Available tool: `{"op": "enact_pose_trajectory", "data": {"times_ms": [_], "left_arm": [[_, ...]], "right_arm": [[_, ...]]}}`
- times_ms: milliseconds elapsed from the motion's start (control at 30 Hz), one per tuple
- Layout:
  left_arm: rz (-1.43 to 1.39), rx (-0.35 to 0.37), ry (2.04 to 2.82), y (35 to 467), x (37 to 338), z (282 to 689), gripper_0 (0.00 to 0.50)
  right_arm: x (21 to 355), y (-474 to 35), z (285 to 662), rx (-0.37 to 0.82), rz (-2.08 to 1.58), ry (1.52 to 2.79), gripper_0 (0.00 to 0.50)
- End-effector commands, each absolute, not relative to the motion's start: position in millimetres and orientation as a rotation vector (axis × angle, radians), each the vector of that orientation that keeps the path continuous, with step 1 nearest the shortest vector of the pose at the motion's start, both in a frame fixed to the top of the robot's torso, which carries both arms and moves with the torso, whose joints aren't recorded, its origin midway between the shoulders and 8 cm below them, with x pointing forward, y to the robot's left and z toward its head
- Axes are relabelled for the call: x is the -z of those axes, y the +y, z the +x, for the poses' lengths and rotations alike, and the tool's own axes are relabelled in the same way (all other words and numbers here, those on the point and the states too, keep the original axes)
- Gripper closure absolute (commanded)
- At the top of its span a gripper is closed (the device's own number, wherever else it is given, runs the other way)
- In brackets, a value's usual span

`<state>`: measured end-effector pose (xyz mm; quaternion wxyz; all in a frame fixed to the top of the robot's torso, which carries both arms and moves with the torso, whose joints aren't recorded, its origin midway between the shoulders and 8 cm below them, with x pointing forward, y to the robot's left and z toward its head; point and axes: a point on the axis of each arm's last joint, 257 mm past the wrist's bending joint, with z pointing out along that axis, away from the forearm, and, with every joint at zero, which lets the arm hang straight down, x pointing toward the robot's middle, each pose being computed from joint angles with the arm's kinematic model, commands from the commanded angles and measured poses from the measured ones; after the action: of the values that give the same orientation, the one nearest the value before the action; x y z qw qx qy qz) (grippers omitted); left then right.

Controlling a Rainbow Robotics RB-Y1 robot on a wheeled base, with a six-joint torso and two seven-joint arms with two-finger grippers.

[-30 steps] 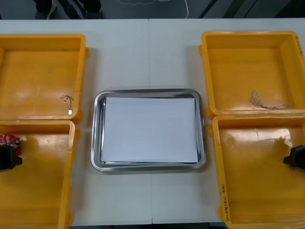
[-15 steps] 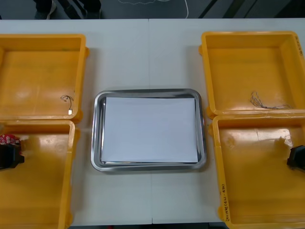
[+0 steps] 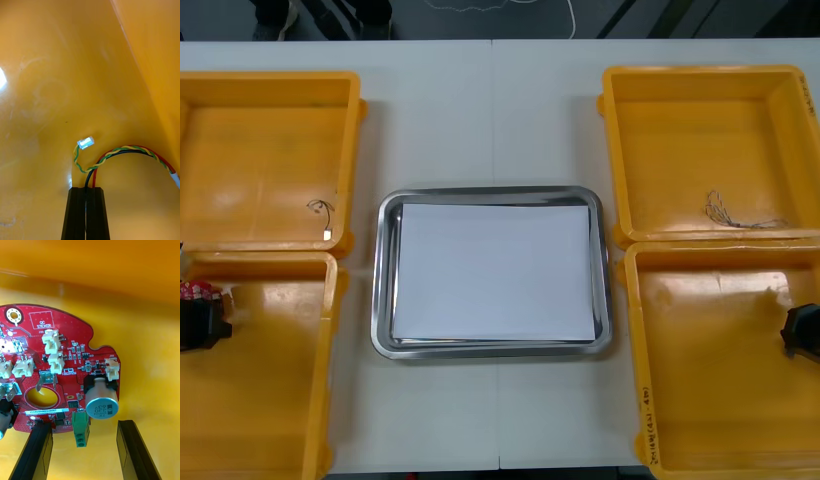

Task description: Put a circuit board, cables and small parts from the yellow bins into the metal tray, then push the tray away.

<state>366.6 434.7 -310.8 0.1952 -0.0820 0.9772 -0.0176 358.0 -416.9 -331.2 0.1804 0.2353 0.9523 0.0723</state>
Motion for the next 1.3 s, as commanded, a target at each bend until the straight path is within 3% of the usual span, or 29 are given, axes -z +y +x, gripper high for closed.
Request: {"op": "enact_pose_trajectory", "data": {"times_ms": [33,133,433,500,533,600,667,767,1300], "left_arm": [[-0.095,0.032,2.711,426.6,302.6,381.8,0.026],[-0.097,0.036,2.712,426.0,303.1,381.1,0.107],[-0.093,0.040,2.711,425.0,302.7,381.4,0.137],[-0.095,0.040,2.711,425.0,302.7,381.4,0.188],[-0.092,0.042,2.712,424.5,302.8,381.1,0.239],[-0.092,0.042,2.714,424.5,303.0,380.7,0.403],[-0.088,0.041,2.714,424.5,303.0,380.7,0.456],[-0.088,0.041,2.714,424.5,303.0,380.7,0.498],[-0.076,0.052,2.728,421.8,285.6,357.7,0.500]], "right_arm": [[314.3,-400.4,352.6,-0.203,0.610,2.737,0.500],[305.5,-391.4,348.0,-0.199,0.579,2.760,0.500],[286.9,-371.7,346.1,-0.211,0.507,2.792,0.500],[283.7,-366.2,345.9,-0.219,0.488,2.799,0.500],[281.9,-360.6,345.5,-0.230,0.475,2.802,0.500],[282.7,-347.7,343.6,-0.265,0.465,2.815,0.500],[282.7,-333.8,342.3,-0.313,0.493,2.824,0.500],[280.6,-311.5,340.5,-0.361,0.509,2.831,0.500],[283.9,-249.8,332.8,-0.417,0.551,2.855,0.500]]}}
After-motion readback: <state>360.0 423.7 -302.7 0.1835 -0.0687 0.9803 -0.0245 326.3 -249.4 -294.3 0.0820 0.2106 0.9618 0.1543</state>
